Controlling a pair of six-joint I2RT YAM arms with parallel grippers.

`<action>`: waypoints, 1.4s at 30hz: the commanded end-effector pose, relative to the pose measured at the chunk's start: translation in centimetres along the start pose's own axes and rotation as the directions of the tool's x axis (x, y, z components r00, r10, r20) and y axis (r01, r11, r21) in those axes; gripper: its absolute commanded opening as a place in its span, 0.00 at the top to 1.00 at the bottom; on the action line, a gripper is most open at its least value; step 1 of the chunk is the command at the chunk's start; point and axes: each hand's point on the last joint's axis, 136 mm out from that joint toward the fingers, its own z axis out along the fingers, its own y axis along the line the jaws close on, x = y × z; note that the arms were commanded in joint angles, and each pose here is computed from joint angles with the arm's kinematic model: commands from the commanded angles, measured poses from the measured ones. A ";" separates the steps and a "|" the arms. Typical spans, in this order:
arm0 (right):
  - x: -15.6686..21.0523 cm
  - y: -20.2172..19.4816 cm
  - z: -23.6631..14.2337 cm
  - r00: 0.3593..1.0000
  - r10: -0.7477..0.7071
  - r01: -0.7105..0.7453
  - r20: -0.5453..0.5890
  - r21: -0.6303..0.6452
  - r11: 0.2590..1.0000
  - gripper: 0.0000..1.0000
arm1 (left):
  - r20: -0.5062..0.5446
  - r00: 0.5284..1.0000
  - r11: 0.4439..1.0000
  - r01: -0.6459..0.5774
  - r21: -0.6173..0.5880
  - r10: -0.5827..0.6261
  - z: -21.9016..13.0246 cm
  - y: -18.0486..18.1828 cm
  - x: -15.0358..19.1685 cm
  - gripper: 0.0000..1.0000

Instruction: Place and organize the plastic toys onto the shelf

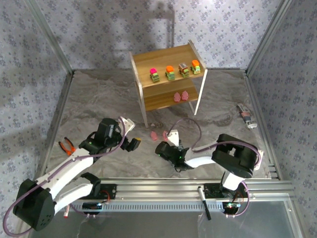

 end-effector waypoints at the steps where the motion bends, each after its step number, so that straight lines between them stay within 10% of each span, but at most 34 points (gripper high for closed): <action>1: 0.0 -0.3 0.6 1.000 0.004 -0.004 0.012 0.000 1.000 0.50 | 0.032 0.999 1.000 0.007 0.025 -0.008 -0.1 -0.3 -1.2 0.00; 25: -0.9 1.4 2.2 1.000 -0.027 0.028 0.010 -0.065 0.998 0.51 | 0.027 1.000 0.998 0.002 0.067 -0.004 0.5 -0.9 -1.5 0.00; 42: -2.1 1.0 2.9 0.999 -0.034 0.035 0.017 -0.053 0.998 0.74 | 0.027 1.000 0.998 0.003 0.070 -0.004 0.7 -0.9 -1.6 0.00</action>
